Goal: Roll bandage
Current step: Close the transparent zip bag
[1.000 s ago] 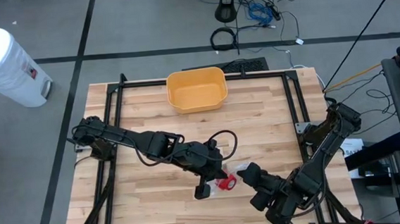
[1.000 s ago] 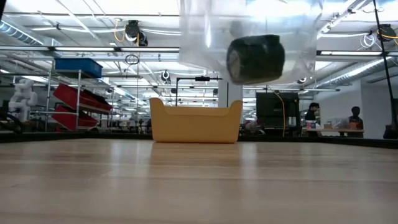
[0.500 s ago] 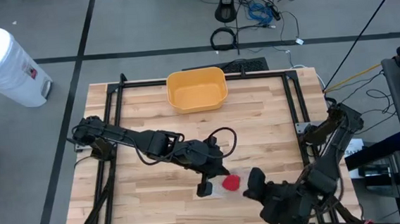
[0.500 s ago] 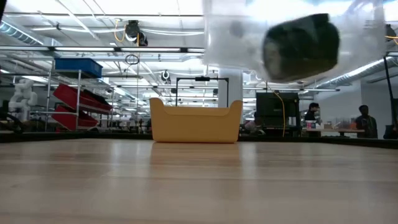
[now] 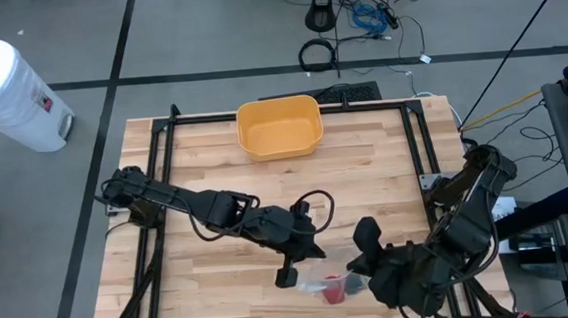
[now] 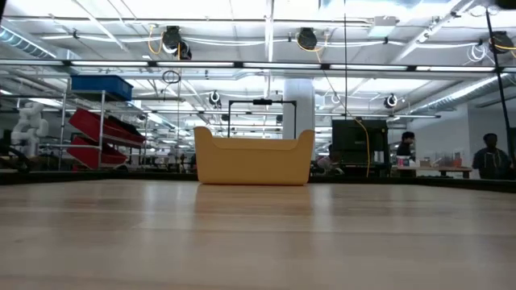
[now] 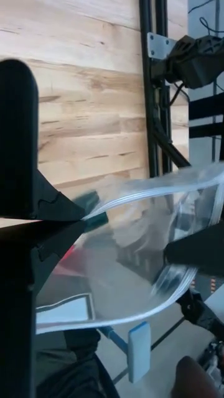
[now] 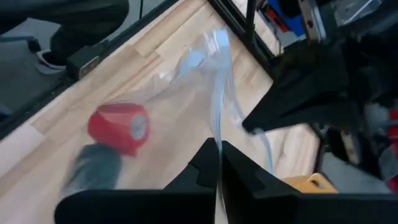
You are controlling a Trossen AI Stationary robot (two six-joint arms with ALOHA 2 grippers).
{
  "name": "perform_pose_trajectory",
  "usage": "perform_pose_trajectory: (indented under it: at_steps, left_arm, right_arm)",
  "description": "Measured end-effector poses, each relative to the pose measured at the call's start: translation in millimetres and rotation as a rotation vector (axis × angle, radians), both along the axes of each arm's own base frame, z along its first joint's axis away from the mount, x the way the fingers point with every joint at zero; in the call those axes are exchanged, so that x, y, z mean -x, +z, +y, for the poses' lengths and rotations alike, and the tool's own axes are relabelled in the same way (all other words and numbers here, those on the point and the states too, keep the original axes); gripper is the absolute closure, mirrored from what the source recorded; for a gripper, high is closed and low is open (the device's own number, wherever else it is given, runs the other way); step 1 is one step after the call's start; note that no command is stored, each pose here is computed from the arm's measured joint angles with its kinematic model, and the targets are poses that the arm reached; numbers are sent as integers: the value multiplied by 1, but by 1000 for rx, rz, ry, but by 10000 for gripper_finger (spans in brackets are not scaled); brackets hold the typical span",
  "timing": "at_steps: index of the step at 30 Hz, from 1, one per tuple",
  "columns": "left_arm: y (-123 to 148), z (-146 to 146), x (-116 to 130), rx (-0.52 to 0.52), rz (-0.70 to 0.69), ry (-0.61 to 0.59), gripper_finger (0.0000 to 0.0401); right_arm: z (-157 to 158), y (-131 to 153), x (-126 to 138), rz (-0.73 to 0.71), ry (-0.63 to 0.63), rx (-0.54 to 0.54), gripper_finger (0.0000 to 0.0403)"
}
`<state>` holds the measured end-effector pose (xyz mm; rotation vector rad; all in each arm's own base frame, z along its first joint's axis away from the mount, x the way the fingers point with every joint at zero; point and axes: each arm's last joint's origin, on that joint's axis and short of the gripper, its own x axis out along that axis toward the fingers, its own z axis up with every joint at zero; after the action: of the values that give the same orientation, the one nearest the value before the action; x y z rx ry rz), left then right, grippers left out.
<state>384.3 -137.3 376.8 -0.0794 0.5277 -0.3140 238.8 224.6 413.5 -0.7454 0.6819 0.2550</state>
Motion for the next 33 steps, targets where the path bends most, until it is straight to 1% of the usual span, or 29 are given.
perform_pose_trajectory:
  at_steps: [3,5,11,13,17,20,23,27,30,33]
  left_arm:
    - [-1,-3,2,-17,6,-13,401]
    - [-2,-3,2,-23,20,-12,401]
    - [-5,-2,3,-35,45,-7,401]
    - [-5,-2,4,-37,44,-4,401]
    - [-6,-4,5,-56,57,11,401]
    - [-9,-5,8,-70,87,46,401]
    - [-12,-7,9,-90,110,63,401]
    - [-17,-12,8,-97,121,54,401]
    - [-19,-15,8,-101,127,45,401]
    - [-21,-18,7,-103,128,39,401]
  right_arm:
    - [0,-1,1,25,-12,-50,398]
    - [1,-2,1,46,-22,-92,387]
    - [4,-4,7,120,-79,-233,336]
    - [4,-5,9,142,-99,-257,317]
    - [0,-8,12,183,-145,-235,287]
    - [-5,-10,12,201,-206,-236,275]
    - [-7,-9,11,160,-245,-226,268]
    - [-6,-8,13,68,-281,-159,258]
    - [-4,-9,13,60,-283,-160,243]
    - [-3,-16,11,69,-292,-159,221]
